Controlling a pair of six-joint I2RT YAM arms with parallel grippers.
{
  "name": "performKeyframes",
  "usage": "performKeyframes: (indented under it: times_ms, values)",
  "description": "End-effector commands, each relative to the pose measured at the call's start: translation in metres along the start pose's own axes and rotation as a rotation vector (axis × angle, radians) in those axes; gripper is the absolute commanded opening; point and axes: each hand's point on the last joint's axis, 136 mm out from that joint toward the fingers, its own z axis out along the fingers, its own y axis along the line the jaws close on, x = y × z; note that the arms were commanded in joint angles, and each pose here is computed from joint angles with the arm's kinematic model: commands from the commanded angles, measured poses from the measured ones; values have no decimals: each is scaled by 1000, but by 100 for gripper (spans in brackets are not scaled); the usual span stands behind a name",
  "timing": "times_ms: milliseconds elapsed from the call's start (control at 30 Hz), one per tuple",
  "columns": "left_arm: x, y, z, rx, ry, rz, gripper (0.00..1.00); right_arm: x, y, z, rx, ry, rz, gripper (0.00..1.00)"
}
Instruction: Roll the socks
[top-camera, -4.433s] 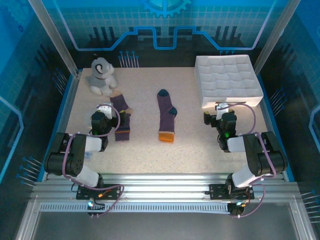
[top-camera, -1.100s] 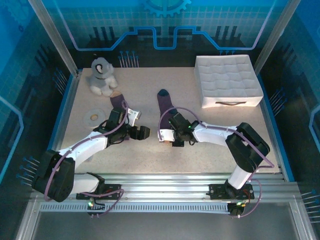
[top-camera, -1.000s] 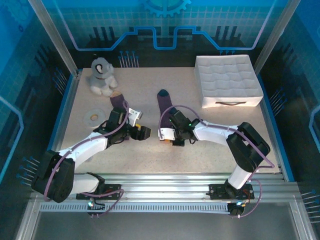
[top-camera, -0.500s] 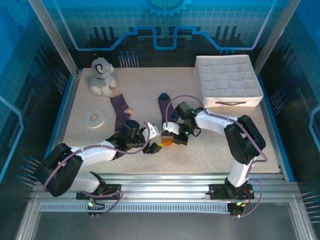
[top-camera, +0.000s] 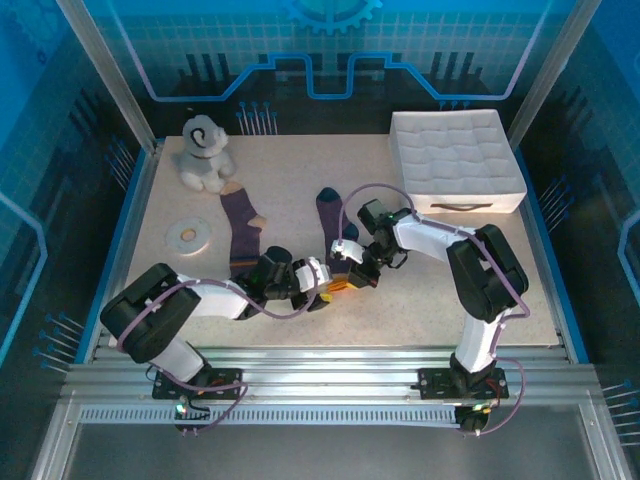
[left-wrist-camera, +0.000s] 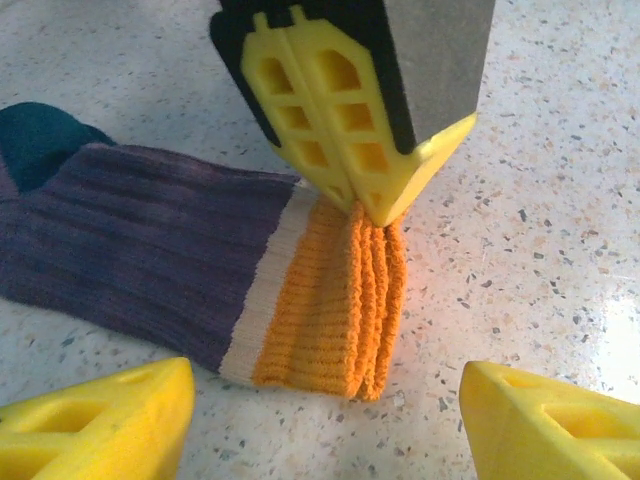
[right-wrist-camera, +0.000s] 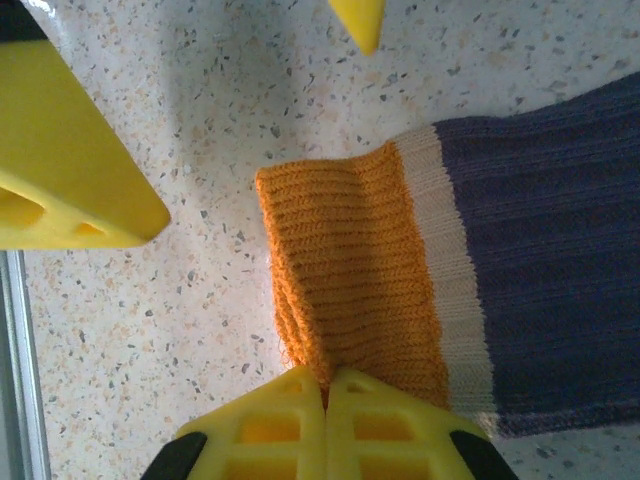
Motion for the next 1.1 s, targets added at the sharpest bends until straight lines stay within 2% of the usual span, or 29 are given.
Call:
performKeyframes:
  times_ms: [0, 233, 367, 600, 833, 1000, 1067]
  values:
    - [-15, 1, 12, -6, -30, 93, 71, -5, 0, -6, -39, -23, 46, 0]
    - [-5, -4, 28, -23, 14, 152, 68, -4, -2, -8, -55, -32, 74, 0]
    - [2, -1, 31, -43, 33, 161, 61, -4, -2, -8, -66, -38, 88, 0]
    - [-4, -3, 24, -33, 39, 127, 22, -6, -3, -13, -84, -62, 148, 0]
    - [-5, -13, 15, 24, 80, 44, 0, -13, 4, -32, -88, -149, 216, 0]
    - [-4, -21, 14, 101, 171, -62, 0, -30, 9, -56, -43, -303, 251, 34]
    - [-3, -24, 14, 127, 194, -98, 0, -33, 9, -62, 3, -366, 268, 41]
